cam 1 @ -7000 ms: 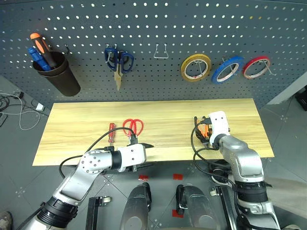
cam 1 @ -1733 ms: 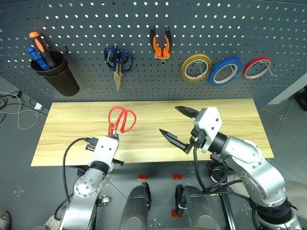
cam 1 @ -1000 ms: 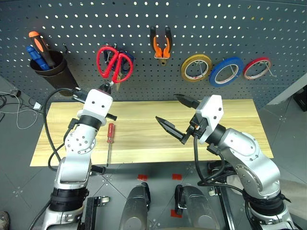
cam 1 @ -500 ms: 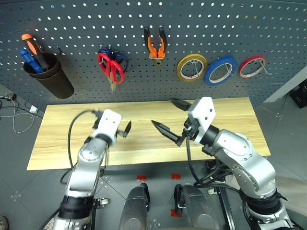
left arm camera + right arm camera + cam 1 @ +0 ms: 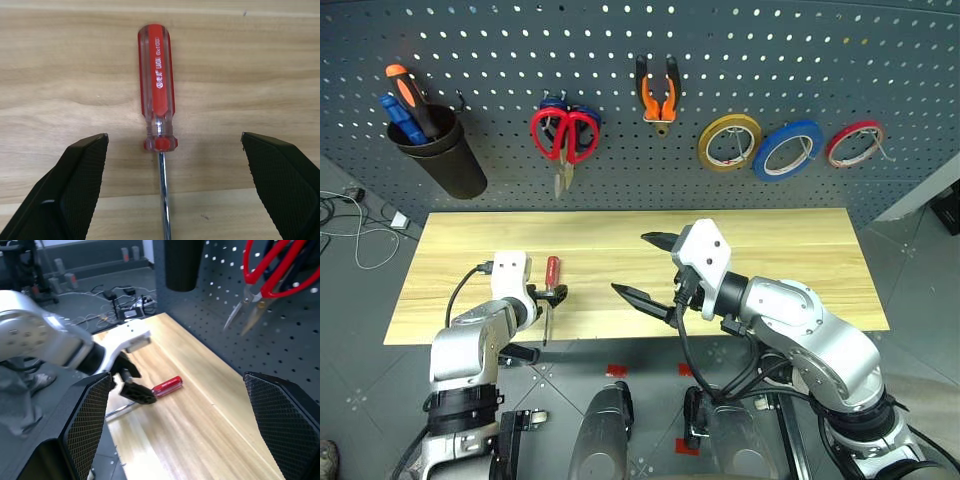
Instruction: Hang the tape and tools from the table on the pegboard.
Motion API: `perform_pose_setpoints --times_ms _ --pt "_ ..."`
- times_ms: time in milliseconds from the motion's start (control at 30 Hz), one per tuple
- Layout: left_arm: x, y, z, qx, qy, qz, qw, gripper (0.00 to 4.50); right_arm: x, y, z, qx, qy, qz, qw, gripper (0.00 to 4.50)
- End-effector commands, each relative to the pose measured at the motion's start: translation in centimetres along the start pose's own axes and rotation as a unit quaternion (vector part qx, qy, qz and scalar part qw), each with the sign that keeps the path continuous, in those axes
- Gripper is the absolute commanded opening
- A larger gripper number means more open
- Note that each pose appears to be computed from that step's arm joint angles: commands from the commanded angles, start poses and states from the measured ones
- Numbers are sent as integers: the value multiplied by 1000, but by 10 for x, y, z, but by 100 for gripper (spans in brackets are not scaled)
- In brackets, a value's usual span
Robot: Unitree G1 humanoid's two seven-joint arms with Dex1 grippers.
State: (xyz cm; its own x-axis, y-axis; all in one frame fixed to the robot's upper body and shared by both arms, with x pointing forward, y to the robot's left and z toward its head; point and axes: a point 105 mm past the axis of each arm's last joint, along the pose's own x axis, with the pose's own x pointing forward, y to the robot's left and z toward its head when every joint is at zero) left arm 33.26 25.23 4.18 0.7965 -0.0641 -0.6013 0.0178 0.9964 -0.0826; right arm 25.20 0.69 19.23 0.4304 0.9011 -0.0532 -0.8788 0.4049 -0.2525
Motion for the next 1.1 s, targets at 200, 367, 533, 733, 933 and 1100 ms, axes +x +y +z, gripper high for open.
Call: perform_pose_setpoints --times_ms 200,367,533,733,933,1100 --pt "16 8 7 30 13 11 999 393 0 8 8 -14 -7 34 999 450" --pt "16 8 6 35 16 3 999 241 -2 7 6 -16 -1 37 999 450" --pt "6 18 12 32 -9 8 999 77 -4 8 8 -22 -2 45 999 450" --pt "-39 26 51 109 -175 39 978 59 -8 4 9 -34 -6 41 999 450" --pt "-137 23 111 269 -404 194 852 59 -13 -1 11 -32 -16 26 999 450" --pt "-177 2 149 265 -504 214 794 59 -12 -4 15 -25 -26 23 999 450"
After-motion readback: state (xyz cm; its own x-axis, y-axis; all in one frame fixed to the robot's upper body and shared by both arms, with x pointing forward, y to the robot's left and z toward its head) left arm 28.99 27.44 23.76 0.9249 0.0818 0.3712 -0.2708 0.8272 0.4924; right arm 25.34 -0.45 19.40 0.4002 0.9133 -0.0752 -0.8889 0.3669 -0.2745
